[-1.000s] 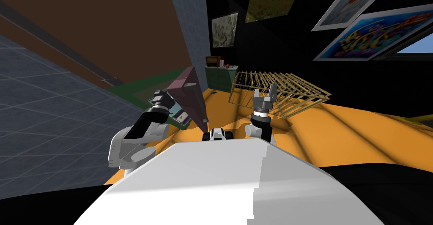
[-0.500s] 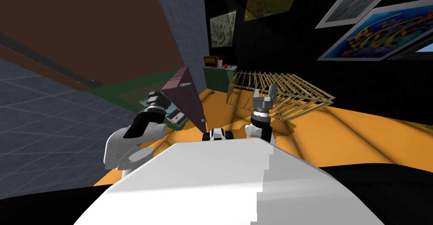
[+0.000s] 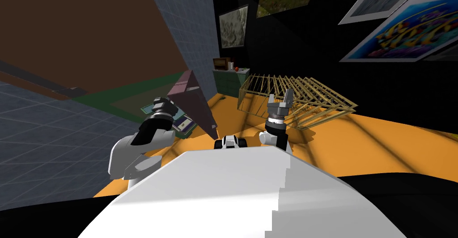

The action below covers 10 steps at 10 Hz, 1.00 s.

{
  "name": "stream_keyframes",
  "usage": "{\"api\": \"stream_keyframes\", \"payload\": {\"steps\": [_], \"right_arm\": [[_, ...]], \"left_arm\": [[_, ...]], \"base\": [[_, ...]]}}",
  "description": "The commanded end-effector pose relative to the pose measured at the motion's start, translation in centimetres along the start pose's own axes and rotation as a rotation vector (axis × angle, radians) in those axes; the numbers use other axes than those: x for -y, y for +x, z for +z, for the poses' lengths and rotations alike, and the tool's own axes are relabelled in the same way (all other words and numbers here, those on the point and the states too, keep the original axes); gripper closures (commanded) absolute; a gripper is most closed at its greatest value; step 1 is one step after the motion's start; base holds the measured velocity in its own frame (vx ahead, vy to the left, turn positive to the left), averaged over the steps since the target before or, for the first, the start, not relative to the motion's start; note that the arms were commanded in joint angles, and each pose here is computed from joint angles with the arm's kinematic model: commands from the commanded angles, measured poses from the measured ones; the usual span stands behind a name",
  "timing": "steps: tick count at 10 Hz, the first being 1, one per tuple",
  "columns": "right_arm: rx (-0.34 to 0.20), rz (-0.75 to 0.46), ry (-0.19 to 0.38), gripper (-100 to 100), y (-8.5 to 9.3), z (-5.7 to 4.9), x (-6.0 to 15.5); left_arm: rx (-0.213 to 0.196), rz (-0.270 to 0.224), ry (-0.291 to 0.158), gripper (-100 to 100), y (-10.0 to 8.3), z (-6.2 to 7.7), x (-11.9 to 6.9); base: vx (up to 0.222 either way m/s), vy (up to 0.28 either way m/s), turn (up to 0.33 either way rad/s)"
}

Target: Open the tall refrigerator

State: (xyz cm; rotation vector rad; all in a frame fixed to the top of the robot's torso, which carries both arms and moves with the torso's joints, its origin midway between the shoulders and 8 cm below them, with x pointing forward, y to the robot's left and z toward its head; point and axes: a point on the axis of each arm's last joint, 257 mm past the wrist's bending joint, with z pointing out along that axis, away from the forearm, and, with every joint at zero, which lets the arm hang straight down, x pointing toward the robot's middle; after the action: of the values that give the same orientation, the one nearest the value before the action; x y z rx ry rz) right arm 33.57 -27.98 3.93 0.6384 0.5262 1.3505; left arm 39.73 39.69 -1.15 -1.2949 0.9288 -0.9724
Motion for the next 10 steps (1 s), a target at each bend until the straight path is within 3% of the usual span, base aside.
{"api": "stream_keyframes", "payload": {"steps": [1,3,4,10], "right_arm": [[0.000,0.000,0.000,0,0.0,0.0,0.0],[0.000,0.000,0.000,0,0.0,0.0,0.0],[0.000,0.000,0.000,0,0.0,0.0,0.0],[0.000,0.000,0.000,0,0.0,0.0,0.0]], "left_arm": [[0.023,0.005,-0.039,-100,-1.0,0.9,-2.0],[0.043,0.009,-0.063,-100,-1.9,1.5,-3.5],[0.057,0.011,-0.051,-100,-2.3,1.8,-3.3],[0.129,0.015,0.029,-100,-4.8,1.5,-0.3]], "base": [[0.015,-0.013,0.005],[0.027,-0.052,0.009],[0.061,-0.157,0.030],[0.091,-0.207,0.027]]}}
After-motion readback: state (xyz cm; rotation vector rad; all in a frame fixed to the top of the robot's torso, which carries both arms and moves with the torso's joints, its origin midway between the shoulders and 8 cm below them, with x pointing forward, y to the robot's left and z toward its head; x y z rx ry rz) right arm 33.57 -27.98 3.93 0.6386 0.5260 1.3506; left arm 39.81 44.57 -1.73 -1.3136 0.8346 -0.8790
